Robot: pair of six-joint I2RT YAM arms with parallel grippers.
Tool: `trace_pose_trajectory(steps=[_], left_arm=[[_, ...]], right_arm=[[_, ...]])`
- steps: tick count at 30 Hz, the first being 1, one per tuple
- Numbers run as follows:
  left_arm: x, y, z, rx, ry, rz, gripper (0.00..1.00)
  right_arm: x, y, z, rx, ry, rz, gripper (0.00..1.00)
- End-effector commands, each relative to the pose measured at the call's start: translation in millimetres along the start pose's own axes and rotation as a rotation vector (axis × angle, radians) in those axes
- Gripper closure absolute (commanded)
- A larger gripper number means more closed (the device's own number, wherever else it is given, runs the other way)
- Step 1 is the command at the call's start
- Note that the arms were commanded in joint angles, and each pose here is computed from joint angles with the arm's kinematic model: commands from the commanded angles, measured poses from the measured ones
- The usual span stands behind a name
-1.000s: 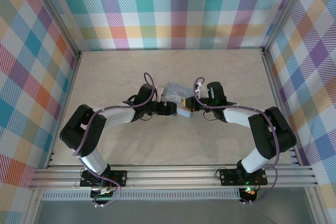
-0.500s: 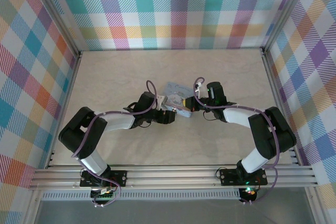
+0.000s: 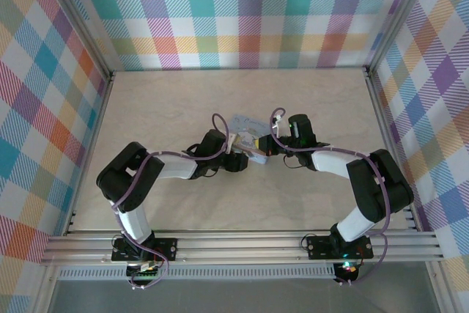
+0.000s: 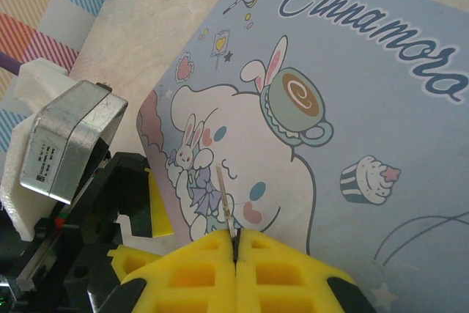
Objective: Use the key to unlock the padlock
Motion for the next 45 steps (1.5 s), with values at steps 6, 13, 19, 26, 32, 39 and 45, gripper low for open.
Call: trace_pose_trajectory(steps=[6, 13, 19, 26, 32, 39, 45], left_arm=[[12.4, -8.6, -12.4, 0.041, -0.019, -0.024, 0.45], [15.9, -8.4, -18.8, 0.028, -0.030, -0.028, 0.51], [17.2, -9.0, -19.2, 0.002, -0.045, -0.036, 0.58], [18.5, -10.1, -20.5, -0.004, -0.070, -0.036, 0.64], [22.5, -9.4, -24.9, 0.009, -0.101, -0.023, 0.64], [24.3, -15.2, -23.5, -0.019, -0.122, -0.039, 0.64], [27.0, -15.8, -22.8, -0.028, -0.133, -0.031, 0.71]], right_arm=[[4.4, 19.0, -13.4, 0.053, 0.068, 0.077, 1.00], [4.5, 18.5, -11.6, 0.049, 0.065, 0.076, 1.00], [5.2, 19.1, -11.3, 0.049, 0.065, 0.077, 1.00], [5.9, 19.7, -11.5, 0.047, 0.065, 0.078, 1.00], [6.3, 20.0, -10.7, 0.046, 0.064, 0.078, 1.00], [6.5, 21.3, -10.9, 0.045, 0.064, 0.081, 1.00], [6.3, 20.4, -8.7, 0.037, 0.059, 0.077, 1.00]])
Point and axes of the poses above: each hand's point on the last joint's axis, 136 mm out from that joint toward the fingers, its own x axis out along the fingers, its own z axis along the line the jaws close on, y = z × x, the point moved 7 cm from there along -x, back along the fingers, and after that the axes turned 11 degrees about x, right-handed, at the moved point
